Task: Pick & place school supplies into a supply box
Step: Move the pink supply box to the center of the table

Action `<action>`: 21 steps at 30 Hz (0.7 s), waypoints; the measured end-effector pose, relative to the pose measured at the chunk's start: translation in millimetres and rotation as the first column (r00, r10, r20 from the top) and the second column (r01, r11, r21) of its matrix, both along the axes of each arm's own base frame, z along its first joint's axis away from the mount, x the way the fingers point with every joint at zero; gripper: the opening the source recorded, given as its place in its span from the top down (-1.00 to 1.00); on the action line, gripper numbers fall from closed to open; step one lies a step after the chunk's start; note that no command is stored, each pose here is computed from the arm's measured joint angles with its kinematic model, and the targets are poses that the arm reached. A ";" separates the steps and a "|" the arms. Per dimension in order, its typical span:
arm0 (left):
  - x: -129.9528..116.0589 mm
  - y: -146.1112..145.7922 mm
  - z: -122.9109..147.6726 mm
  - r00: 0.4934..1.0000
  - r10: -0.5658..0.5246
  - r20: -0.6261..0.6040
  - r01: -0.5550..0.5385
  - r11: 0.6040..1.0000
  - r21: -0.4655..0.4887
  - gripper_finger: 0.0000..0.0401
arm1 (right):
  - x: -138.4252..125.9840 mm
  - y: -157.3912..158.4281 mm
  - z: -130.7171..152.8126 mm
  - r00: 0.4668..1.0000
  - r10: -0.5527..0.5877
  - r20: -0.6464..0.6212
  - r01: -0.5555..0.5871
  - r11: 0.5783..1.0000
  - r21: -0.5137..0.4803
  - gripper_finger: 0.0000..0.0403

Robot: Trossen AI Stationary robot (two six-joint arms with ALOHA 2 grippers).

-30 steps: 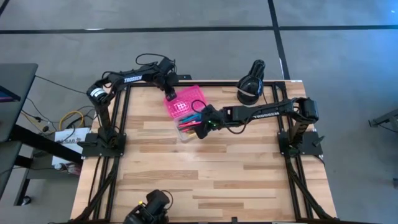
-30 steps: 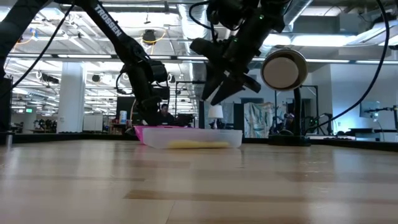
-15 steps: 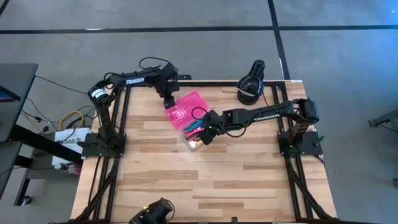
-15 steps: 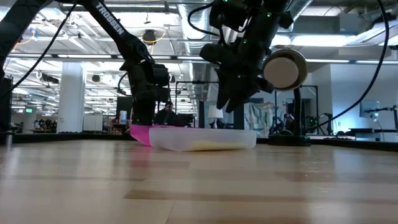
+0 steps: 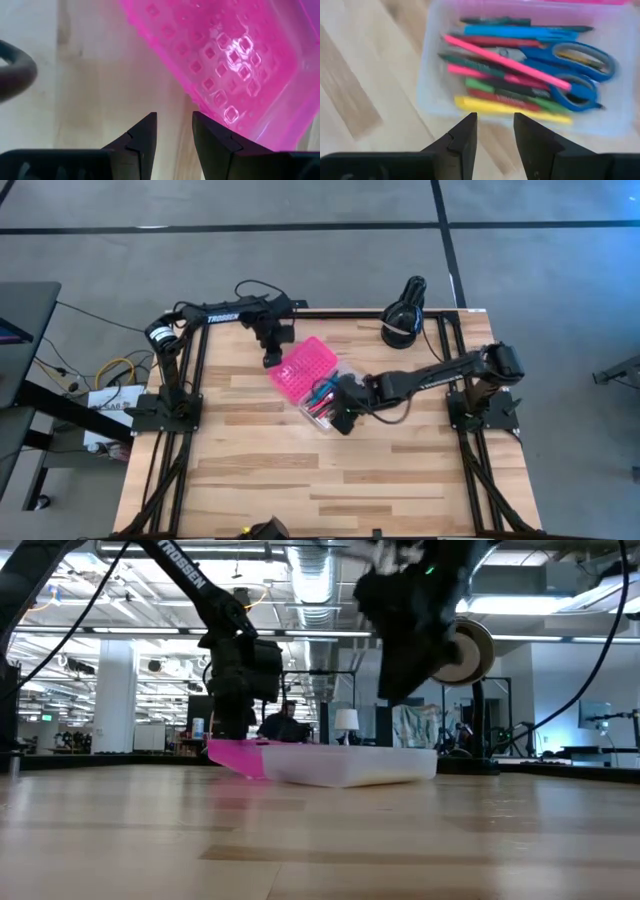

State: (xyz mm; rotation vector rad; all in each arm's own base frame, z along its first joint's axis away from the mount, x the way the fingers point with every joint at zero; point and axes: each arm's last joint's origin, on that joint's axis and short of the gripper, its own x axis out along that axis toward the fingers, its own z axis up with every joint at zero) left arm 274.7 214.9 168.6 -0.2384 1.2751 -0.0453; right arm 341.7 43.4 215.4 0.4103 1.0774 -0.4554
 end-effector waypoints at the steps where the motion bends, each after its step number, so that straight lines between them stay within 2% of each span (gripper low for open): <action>1: 1.1 -1.7 0.0 1.000 -0.018 0.000 0.018 1.000 0.003 0.41 | -3.1 5.1 3.2 1.000 0.019 0.001 -0.019 1.000 -0.020 0.39; 6: 6.3 -11.2 0.1 0.994 -0.107 0.012 0.107 0.994 -0.003 0.41 | -21.7 30.9 21.1 0.994 0.110 -0.002 -0.109 0.988 -0.113 0.39; 9: 10.0 -16.8 0.0 0.988 -0.156 0.015 0.156 0.988 0.004 0.41 | -35.0 43.4 20.0 0.986 0.144 -0.087 -0.155 0.978 -0.139 0.39; 14: 15.4 -25.5 -0.1 0.980 -0.197 0.014 0.197 0.980 0.006 0.41 | -51.9 58.5 -1.5 0.976 0.131 -0.174 -0.149 0.984 -0.094 0.39; 21: 21.6 -37.6 0.0 0.972 -0.234 0.015 0.234 0.972 -0.012 0.41 | -56.5 60.4 -32.6 0.991 0.092 -0.096 -0.098 0.993 -0.060 0.39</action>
